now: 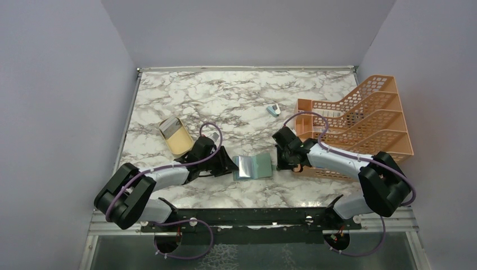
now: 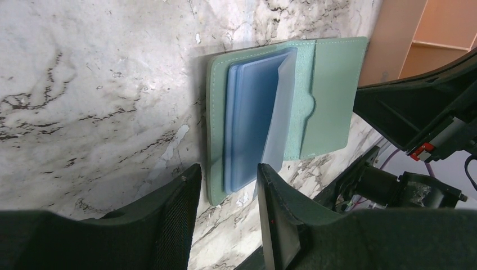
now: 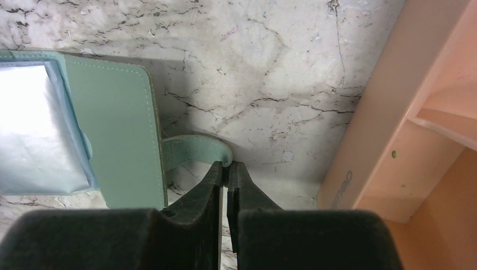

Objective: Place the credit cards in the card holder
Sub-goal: Open the card holder at the center of the board.

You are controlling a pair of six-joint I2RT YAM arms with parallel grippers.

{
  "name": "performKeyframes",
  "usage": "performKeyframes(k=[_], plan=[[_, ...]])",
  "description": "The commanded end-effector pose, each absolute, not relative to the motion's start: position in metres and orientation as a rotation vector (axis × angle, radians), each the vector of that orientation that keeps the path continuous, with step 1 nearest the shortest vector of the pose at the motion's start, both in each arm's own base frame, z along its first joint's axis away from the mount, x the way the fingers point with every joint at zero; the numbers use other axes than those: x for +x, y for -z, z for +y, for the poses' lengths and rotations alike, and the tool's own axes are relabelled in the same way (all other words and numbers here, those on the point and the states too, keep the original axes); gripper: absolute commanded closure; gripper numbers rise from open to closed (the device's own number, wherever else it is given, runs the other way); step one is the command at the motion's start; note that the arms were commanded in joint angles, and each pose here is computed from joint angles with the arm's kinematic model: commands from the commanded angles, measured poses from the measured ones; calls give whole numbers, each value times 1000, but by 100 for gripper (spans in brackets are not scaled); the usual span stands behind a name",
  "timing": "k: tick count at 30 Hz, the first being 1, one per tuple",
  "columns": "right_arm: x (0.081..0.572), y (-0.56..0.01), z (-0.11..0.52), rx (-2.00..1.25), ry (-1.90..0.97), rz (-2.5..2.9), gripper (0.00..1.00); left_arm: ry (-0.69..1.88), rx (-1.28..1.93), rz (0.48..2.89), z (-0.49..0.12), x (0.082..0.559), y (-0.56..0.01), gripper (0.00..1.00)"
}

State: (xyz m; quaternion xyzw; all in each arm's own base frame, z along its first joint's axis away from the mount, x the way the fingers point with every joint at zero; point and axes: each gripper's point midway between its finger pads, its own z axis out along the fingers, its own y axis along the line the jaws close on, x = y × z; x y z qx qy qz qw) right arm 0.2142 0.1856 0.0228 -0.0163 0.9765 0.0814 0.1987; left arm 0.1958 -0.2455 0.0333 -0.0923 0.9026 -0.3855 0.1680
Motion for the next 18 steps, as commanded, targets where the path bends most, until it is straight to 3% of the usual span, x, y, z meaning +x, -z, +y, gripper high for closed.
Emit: performKeyframes(k=[1,18], plan=[[218,-25,180,-32,-203,2702,99,1136,-236,2549,-253,198,-39,56],[217,-25,185,-41,-249,2703,99,1329,-205,2459,-278,204,-67,53]])
